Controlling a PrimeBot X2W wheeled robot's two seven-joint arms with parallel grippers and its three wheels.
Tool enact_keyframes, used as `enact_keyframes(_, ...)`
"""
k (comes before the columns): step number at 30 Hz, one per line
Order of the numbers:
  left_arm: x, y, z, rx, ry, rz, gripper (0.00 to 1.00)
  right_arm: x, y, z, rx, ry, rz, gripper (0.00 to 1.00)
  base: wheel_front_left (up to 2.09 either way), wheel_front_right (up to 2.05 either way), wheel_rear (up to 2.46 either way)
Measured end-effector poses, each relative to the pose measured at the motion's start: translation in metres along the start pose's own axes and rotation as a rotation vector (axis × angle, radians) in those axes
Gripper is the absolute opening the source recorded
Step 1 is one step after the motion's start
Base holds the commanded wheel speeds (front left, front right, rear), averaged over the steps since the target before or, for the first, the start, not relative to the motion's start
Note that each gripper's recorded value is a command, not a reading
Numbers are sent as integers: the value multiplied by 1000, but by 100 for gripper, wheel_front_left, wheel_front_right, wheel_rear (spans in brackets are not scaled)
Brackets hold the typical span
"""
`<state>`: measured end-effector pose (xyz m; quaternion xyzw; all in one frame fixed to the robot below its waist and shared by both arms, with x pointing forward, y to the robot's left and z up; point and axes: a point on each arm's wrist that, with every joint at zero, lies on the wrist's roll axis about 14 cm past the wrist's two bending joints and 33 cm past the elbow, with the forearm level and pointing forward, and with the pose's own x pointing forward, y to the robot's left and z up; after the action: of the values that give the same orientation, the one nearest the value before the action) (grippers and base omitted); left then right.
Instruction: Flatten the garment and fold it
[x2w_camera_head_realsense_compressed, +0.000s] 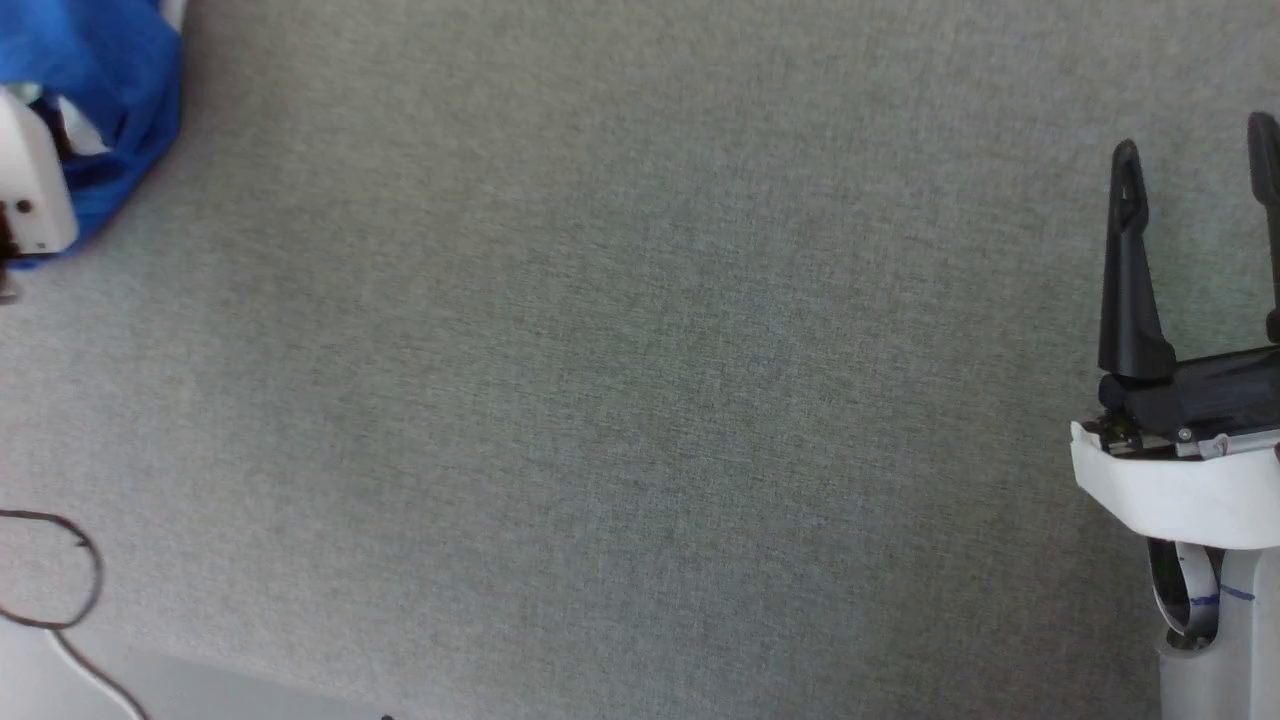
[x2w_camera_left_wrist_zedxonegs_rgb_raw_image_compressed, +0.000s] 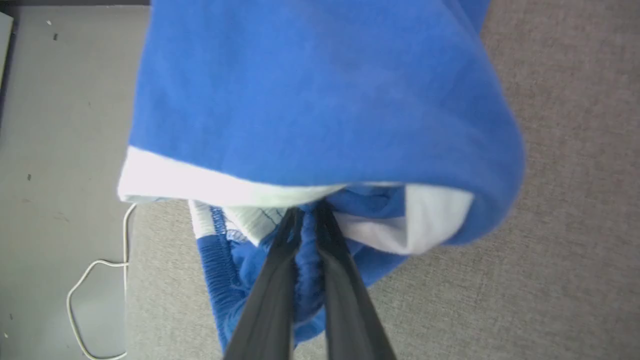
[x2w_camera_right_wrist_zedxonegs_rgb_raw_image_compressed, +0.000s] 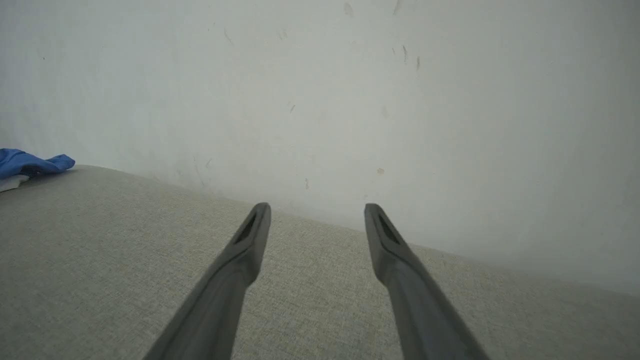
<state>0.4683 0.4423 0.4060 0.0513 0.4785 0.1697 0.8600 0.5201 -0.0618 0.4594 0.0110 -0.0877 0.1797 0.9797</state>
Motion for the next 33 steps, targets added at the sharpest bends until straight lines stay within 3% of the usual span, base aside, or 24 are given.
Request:
enact_keyframes(6, -49, 33, 59, 128, -246, 90, 0, -7, 2, 28, 13, -33, -3, 100, 0, 0, 0)
enact_keyframes(17, -185, -14, 176, 379, -713, 50, 0, -31, -2, 88, 31, -115, -33, 100, 0, 0, 0)
enact_keyframes(23, -250, -81, 211, 508, -915, -62, 0, -51, -16, 117, 21, -157, -81, 100, 0, 0, 0)
enact_keyframes(33, -342, -256, 221, 691, -1189, -460, 0, -102, -64, 146, -43, -179, -241, 100, 0, 0, 0)
